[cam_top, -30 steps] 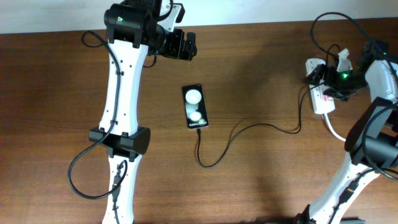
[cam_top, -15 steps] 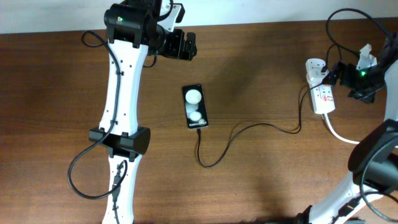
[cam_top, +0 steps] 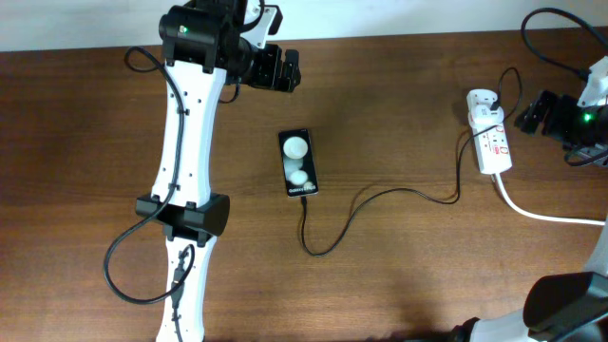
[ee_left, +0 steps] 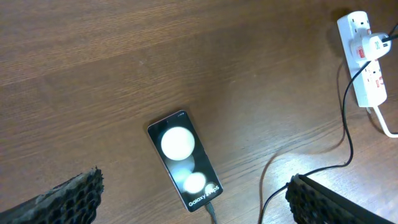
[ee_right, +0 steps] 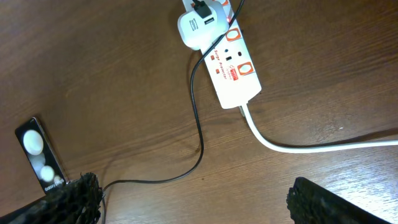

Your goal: Plug charger to phone and switch on socket

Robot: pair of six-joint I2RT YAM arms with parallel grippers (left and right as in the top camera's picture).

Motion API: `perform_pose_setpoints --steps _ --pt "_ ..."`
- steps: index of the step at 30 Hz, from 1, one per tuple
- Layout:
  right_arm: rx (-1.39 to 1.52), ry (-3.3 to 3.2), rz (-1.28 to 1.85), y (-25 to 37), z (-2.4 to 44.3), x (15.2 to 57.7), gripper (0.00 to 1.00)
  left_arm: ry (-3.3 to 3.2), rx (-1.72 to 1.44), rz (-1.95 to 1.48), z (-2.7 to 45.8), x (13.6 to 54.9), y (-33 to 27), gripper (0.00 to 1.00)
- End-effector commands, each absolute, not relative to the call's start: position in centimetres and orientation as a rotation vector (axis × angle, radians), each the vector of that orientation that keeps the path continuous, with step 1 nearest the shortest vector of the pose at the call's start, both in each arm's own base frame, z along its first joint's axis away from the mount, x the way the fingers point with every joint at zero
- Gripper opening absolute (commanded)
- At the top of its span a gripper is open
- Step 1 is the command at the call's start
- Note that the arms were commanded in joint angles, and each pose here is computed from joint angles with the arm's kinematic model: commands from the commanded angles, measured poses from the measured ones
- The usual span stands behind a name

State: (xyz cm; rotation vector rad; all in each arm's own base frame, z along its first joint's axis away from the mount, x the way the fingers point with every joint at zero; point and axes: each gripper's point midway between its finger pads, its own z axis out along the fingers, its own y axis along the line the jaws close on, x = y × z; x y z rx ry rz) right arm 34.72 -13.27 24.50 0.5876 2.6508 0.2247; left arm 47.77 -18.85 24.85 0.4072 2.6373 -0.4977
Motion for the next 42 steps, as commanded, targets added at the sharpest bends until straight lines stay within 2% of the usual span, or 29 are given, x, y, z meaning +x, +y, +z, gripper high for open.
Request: perform_pose_setpoints --steps 1,13,14,16,20,29,36,42 --pt "0.606 2.659 0.216 -13.4 24.2 34.6 0.99 2.602 0.395 -0.495 26.6 47.4 -18.5 0.99" --pt "0.606 2.659 0.216 -13.4 24.2 34.6 0.99 2.575 0.370 -0.398 26.7 48.5 -17.5 0.99" --pt "0.606 2.659 0.216 -13.4 24.2 34.6 0.99 2.553 0.382 -0.395 26.9 48.9 -17.7 0.99" --pt "0.606 2.659 0.216 -13.4 24.2 34.6 0.98 2.426 0.602 -0.351 28.5 49.2 -19.6 0.99" --pt "0.606 2.659 0.216 -13.4 24.2 34.6 0.99 2.427 0.597 -0.296 28.0 49.2 -19.1 0.99" --pt "0.606 2.659 0.216 -13.4 24.2 34.6 0.99 2.304 0.526 -0.259 23.1 43.1 -14.9 0.99" --pt "0.606 2.659 0.216 -13.4 24.2 34.6 0.99 2.174 0.473 -0.195 19.4 36.0 -11.9 0.99" --pt "0.606 2.659 0.216 -13.4 24.2 34.6 0.99 2.087 0.274 -0.199 17.7 31.3 -6.3 0.99"
